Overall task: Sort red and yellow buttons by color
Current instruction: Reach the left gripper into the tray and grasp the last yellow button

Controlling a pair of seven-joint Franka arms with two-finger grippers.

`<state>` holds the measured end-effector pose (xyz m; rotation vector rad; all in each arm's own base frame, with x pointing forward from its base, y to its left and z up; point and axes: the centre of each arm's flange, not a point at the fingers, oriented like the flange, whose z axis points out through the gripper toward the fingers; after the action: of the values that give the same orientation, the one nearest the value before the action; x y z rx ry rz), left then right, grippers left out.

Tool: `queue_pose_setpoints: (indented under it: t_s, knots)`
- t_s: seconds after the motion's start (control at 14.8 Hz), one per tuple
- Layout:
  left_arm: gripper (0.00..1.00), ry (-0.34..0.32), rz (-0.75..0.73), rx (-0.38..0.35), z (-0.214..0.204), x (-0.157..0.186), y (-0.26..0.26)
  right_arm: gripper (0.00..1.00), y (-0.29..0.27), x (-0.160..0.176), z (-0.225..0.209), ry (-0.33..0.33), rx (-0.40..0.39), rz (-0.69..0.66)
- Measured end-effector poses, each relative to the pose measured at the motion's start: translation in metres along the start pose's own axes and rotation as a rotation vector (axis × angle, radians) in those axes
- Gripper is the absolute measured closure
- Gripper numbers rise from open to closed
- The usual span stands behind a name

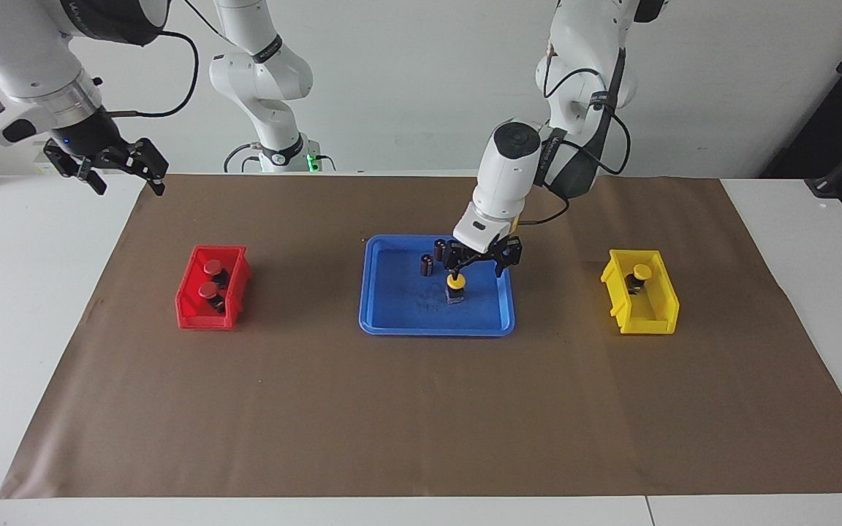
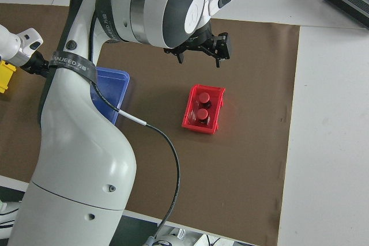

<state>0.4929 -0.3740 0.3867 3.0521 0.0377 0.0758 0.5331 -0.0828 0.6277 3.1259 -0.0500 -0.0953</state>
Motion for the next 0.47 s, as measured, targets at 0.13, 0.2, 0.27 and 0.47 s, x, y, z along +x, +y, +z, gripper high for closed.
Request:
queue_pose_setpoints:
  t_s: [0.13, 0.2, 0.27, 0.47]
  knots:
    - [0.00, -0.010, -0.002, 0.001, 0.008, -0.005, 0.013, 0.00, 0.000, 0.000, 0.000, -0.001, 0.000, 0.000]
    - [0.00, -0.018, 0.004, 0.004, 0.015, -0.009, 0.020, 0.00, 0.000, 0.000, 0.000, -0.001, 0.000, 0.000]
    - [0.00, -0.026, 0.008, 0.008, 0.021, -0.012, 0.026, 0.00, 0.000, 0.000, 0.000, -0.001, 0.000, -0.001]
    - [0.03, -0.041, 0.009, 0.018, 0.033, -0.015, 0.031, 0.00, -0.002, 0.000, 0.000, -0.001, 0.000, -0.003]
